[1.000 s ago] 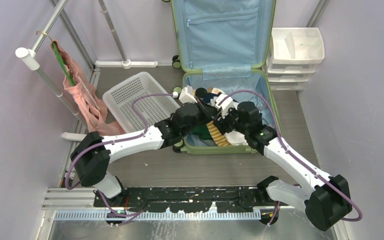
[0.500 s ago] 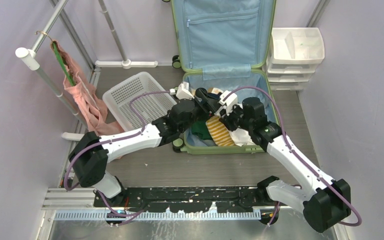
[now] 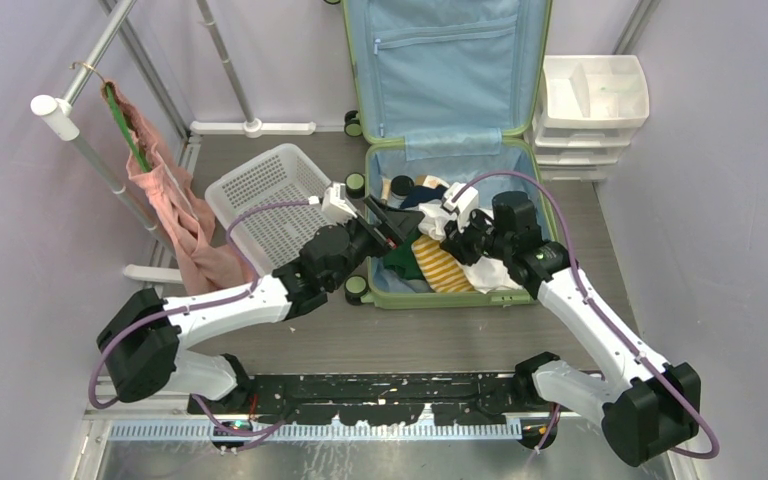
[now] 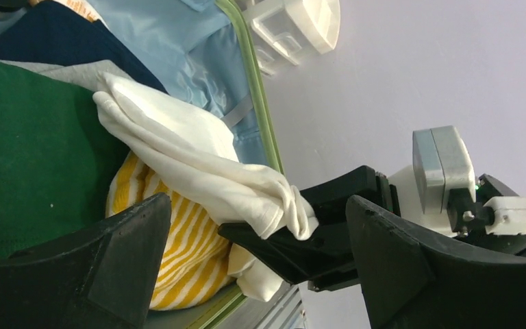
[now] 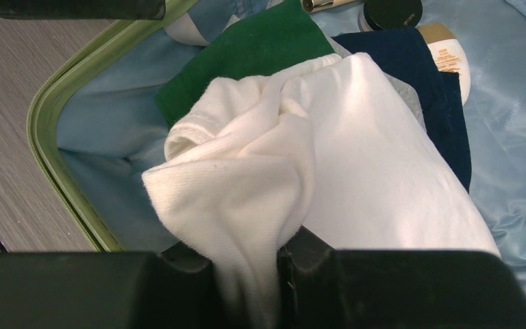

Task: Open, take out, and arrange the luggage
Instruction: Pick up the clothes from the luggage.

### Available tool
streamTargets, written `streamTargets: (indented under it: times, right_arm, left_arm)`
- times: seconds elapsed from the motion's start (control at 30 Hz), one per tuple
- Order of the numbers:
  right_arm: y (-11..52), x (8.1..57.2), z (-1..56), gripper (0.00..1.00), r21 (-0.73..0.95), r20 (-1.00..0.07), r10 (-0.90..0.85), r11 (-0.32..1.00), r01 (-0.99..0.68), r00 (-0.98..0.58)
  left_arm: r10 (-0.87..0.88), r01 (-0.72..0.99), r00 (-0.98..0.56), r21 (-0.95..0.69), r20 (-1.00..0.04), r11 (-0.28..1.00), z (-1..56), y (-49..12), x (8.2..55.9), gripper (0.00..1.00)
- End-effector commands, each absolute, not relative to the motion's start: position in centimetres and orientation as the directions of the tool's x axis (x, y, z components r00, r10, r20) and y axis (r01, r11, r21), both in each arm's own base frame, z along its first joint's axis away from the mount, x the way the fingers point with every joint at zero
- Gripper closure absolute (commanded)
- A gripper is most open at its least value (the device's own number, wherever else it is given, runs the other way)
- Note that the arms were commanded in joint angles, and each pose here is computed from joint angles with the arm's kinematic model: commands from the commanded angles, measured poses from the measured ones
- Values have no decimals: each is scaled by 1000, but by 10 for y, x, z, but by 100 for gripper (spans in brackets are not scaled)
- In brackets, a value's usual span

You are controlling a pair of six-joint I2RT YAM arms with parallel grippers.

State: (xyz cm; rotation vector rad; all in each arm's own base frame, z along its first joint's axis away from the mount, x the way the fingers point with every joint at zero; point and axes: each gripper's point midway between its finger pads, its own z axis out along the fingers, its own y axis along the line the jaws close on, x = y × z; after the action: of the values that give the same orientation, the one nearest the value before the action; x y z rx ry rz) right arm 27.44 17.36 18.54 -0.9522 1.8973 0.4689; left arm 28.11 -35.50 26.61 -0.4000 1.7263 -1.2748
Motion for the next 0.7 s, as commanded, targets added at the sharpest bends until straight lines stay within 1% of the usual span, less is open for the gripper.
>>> streamTargets:
  times: [0.0, 0.07, 0.13, 0.3, 0.4, 0.5, 0.53, 0.67]
  right_arm:
    - [183, 270, 227, 97, -89, -913, -374, 571, -816, -162]
    - [182, 269, 228, 97, -87, -913, -374, 565, -820, -162]
    - [181, 267, 229, 97, -82, -915, -371, 560, -824, -161]
    - [183, 265, 227, 97, -68, -914, -369, 543, -837, -166]
    - [182, 265, 225, 97, -65, -913, -371, 543, -837, -170]
    - [183, 264, 225, 97, -63, -913, -371, 538, -840, -169]
    - [183, 264, 224, 97, -63, -913, -372, 537, -841, -169]
    - [184, 263, 223, 96, -60, -912, -373, 529, -847, -169]
  left_arm:
    - [-721, 337, -517, -884, -461, 323, 296, -361, 278, 3]
    - [-719, 321, -533, -892, -447, 317, 290, -365, 279, 4]
    - [-729, 277, -555, -916, -400, 291, 280, -370, 281, 5]
    - [-772, 105, -606, -982, -190, 159, 262, -388, 292, 7]
    - [-771, 21, -631, -996, -80, 86, 257, -402, 296, 6]
    - [-786, -39, -617, -997, -29, 67, 248, -406, 302, 1]
    - [-793, -68, -609, -996, -11, 66, 245, -406, 304, 0]
    - [-803, -140, -596, -984, -3, 107, 233, -410, 309, 0]
